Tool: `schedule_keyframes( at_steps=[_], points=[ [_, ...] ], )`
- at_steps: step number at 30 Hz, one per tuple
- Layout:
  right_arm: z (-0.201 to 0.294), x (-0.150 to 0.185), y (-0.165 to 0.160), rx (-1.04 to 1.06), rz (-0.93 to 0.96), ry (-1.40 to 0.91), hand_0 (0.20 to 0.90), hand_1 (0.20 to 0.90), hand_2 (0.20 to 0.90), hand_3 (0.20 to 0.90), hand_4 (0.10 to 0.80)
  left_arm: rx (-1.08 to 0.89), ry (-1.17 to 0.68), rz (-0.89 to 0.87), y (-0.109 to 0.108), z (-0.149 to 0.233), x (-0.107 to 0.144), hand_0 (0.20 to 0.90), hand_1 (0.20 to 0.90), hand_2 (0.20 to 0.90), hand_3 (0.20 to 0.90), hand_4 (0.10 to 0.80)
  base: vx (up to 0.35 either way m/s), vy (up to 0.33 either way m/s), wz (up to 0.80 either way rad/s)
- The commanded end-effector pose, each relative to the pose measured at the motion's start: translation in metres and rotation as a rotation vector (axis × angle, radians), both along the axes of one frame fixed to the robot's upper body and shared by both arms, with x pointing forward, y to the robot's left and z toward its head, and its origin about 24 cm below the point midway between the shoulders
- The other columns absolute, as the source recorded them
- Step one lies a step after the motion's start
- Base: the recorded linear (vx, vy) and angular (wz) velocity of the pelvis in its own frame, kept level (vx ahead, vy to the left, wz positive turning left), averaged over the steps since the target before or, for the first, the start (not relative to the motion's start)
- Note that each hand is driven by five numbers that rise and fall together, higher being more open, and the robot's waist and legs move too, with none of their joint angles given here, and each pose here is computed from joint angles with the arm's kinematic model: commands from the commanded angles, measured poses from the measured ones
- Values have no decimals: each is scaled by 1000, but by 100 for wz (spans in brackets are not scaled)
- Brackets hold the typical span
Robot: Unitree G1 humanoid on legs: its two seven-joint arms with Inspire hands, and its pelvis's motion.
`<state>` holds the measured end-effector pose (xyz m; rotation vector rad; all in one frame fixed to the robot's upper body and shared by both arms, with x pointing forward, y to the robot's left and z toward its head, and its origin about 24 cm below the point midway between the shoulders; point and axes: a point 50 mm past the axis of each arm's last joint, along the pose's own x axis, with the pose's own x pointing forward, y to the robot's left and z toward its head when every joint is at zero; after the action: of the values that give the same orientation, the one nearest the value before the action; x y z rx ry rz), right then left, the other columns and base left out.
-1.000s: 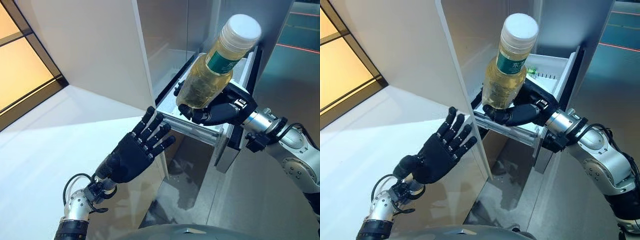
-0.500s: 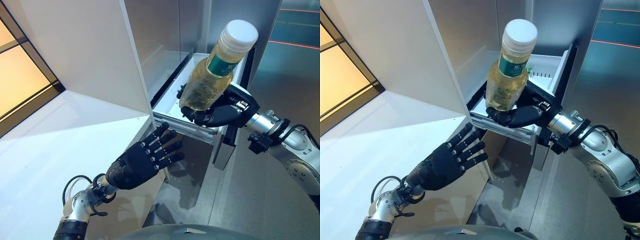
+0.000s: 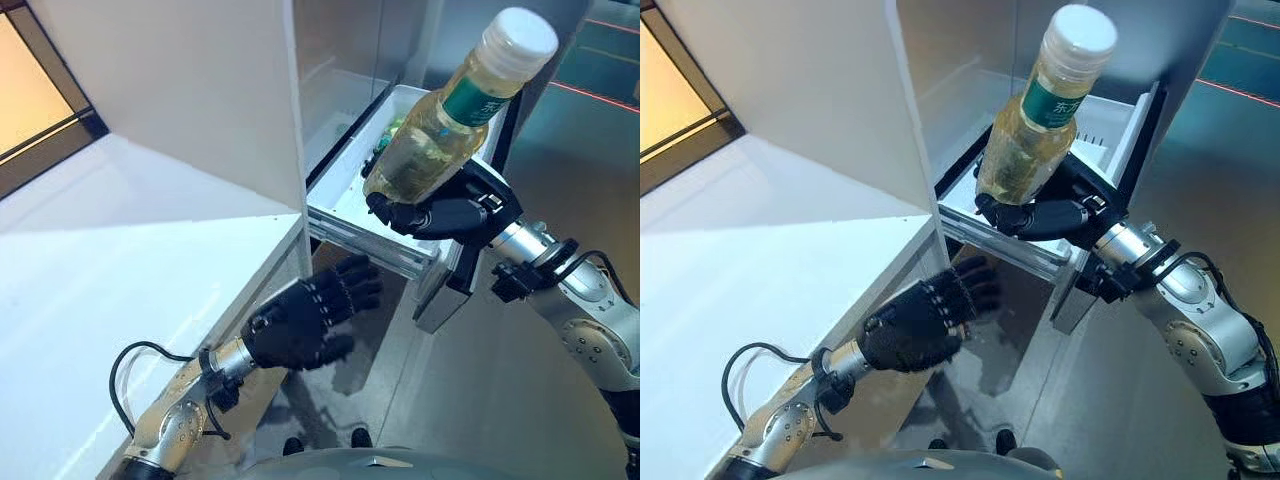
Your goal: Put drinks into fridge and close the fridge
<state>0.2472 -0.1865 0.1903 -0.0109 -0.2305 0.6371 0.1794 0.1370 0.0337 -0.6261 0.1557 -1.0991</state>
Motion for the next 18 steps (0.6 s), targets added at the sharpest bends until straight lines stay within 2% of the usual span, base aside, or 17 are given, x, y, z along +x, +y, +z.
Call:
schedule_keyframes(
  at_steps=[1, 4, 7, 8, 11, 16, 18],
  points=[
    [81, -6, 1, 165, 33, -437, 300, 300, 300, 200, 100, -75, 80, -145, -12, -1, -2, 900, 900, 900, 900, 800, 29, 13, 8],
    [79, -5, 3, 158, 46, -425, 300, 300, 300, 200, 100, -127, 238, -197, -19, -14, -13, 900, 900, 900, 900, 800, 9, 4, 2],
    [79, -4, 2, 153, 54, -407, 300, 300, 300, 200, 100, -269, 572, -252, -29, -44, -39, 900, 900, 900, 900, 800, 46, 8, -5],
    [79, -3, 2, 155, 56, -402, 300, 300, 300, 200, 100, -308, 683, -240, -31, -53, -47, 900, 900, 900, 900, 800, 60, 5, -16],
    [82, -3, 0, 160, 64, -391, 300, 300, 300, 200, 100, -328, 864, -172, -29, -78, -65, 900, 900, 900, 900, 800, 24, -5, -17],
    [83, -4, -6, 159, 71, -375, 300, 300, 300, 200, 100, -141, 1020, 39, -5, -118, -83, 900, 900, 900, 900, 800, 15, -3, -7],
    [83, -5, -7, 155, 66, -358, 300, 300, 300, 200, 100, 6, 1047, 149, 7, -132, -86, 900, 900, 900, 900, 800, 0, 0, 0]
  ],
)
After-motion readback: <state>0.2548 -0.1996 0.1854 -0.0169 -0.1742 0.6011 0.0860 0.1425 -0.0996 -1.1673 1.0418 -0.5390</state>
